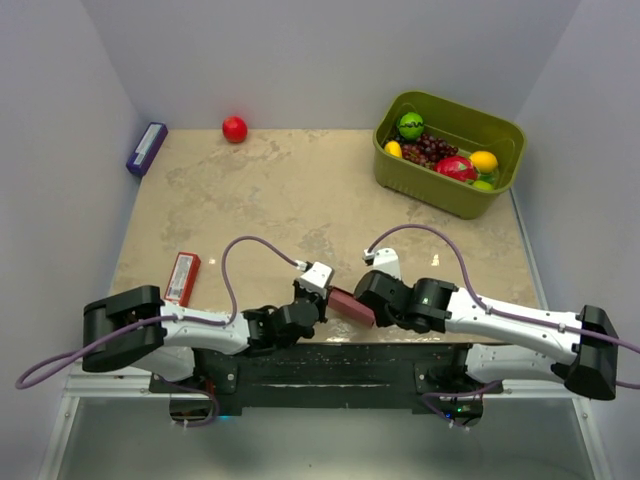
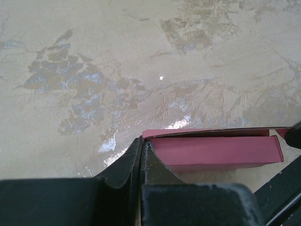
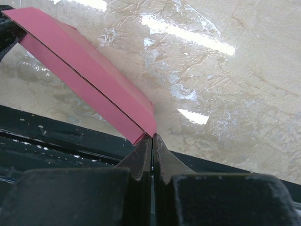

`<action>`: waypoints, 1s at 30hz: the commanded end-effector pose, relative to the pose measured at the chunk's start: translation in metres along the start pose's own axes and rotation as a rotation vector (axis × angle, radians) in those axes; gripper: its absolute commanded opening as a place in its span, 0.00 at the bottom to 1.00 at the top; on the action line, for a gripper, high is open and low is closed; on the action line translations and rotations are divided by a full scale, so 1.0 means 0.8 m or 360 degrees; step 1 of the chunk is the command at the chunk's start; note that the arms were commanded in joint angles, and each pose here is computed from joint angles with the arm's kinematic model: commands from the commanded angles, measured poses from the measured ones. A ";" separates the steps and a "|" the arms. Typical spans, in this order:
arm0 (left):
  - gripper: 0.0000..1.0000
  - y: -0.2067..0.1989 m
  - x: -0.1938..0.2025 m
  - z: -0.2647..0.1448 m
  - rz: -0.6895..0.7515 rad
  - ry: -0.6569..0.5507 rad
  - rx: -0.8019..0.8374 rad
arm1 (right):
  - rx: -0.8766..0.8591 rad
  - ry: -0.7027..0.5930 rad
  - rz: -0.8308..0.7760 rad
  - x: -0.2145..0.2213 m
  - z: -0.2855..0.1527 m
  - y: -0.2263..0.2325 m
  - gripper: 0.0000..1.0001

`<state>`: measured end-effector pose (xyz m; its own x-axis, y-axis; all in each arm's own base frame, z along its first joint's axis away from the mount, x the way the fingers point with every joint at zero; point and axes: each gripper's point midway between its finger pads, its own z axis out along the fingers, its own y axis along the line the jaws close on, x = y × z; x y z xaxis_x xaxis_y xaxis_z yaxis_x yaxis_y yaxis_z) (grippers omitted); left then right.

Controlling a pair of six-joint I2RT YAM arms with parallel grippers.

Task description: Fold the paper box

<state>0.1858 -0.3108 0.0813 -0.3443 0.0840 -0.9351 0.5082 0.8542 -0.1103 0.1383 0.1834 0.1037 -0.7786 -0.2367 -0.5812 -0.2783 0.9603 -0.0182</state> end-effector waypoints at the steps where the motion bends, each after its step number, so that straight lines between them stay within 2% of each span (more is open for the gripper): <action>1: 0.00 0.044 0.116 -0.028 0.0432 0.0465 -0.0109 | -0.0166 -0.0081 0.0159 -0.021 -0.002 0.023 0.00; 6: 0.00 0.033 0.122 -0.027 0.0516 0.0474 -0.0130 | -0.0222 -0.0059 0.0252 -0.023 0.006 0.024 0.00; 16: 0.00 0.019 0.126 -0.028 0.0515 0.0460 -0.0118 | -0.0257 -0.0061 0.0367 -0.036 -0.006 0.023 0.00; 26: 0.00 0.005 0.124 -0.027 0.0525 0.0444 -0.0144 | -0.0302 -0.0198 0.0654 -0.061 -0.021 0.022 0.00; 30: 0.00 0.006 0.126 -0.027 0.0529 0.0456 -0.0164 | -0.0316 -0.0190 0.0695 -0.054 -0.014 0.025 0.00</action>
<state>0.1804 -0.3180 0.0783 -0.2581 0.1781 -0.9496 0.3846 0.9206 0.0681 0.1433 0.1781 0.1125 -0.8289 0.0364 -0.5581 -0.0937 0.9748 0.2026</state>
